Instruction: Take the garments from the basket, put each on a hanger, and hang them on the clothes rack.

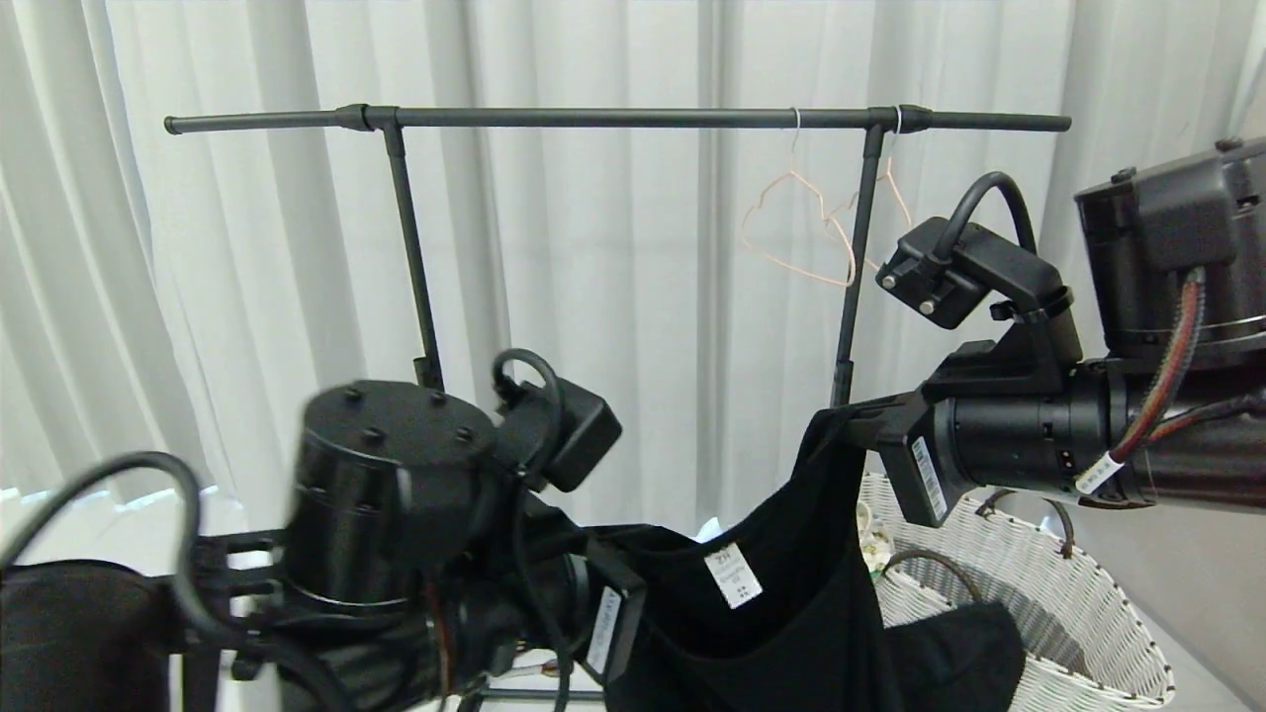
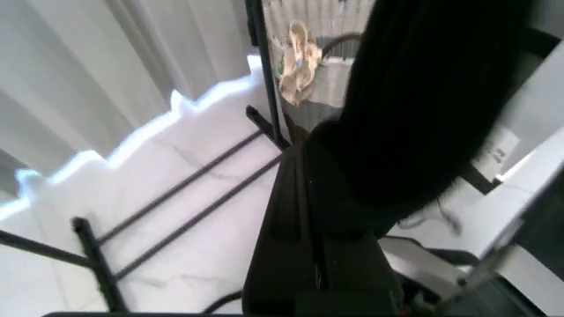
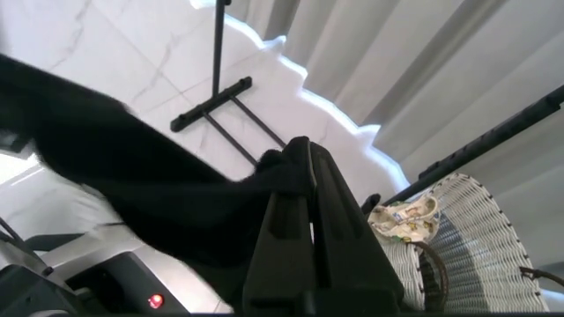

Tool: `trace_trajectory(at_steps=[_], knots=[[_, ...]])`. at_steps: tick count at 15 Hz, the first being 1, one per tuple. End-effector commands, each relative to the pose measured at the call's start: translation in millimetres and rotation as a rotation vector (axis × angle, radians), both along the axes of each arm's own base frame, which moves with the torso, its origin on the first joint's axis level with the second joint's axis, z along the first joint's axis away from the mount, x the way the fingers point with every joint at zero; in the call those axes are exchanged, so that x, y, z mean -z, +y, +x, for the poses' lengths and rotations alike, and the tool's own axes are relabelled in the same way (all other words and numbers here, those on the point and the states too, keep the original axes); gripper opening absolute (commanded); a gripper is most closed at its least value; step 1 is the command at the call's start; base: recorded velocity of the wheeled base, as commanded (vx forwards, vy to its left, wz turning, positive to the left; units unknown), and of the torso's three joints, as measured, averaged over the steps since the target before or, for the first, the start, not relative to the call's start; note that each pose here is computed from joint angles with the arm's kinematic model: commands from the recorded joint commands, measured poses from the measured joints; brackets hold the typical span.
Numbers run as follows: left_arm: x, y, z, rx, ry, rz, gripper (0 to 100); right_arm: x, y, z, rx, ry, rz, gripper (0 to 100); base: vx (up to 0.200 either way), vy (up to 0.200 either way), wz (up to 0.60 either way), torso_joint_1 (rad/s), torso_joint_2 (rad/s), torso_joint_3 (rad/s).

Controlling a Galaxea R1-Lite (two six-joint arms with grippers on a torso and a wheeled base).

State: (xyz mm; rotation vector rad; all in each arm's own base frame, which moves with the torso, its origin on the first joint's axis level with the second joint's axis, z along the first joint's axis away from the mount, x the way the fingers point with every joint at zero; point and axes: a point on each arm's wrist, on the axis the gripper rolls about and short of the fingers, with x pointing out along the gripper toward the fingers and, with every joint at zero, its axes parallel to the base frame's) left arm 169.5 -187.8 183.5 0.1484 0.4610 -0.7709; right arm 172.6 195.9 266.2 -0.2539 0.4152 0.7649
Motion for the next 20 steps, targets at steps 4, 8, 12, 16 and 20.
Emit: trace_trajectory(at_steps=[4,8,12,16,20], knots=[[-50.7,43.7,-17.9,0.068,-0.302,0.161,0,-6.8,-12.9,-11.8,-0.003,-0.017,0.018,0,0.000,0.000,0.00,0.000,0.00,0.000],[-91.8,30.6,2.2,-0.080,-0.415,0.167,0,-29.3,-23.7,-21.1,-0.003,-0.076,0.085,0,0.000,0.000,0.00,0.000,0.00,0.000],[-136.8,35.4,-2.5,-0.087,-0.347,0.166,0,-66.8,-28.2,-21.4,0.008,-0.132,0.148,0,0.000,0.000,0.00,0.000,0.00,0.000],[-148.6,27.8,-13.3,-0.017,-0.290,0.076,0,-97.3,-32.4,-25.1,0.008,-0.137,0.154,0,0.000,0.000,0.00,0.000,0.00,0.000],[-145.7,27.5,-16.0,0.087,-0.266,0.046,0,-93.2,-34.8,-27.3,0.006,-0.124,0.141,0,0.000,0.000,0.00,0.000,0.00,0.000]])
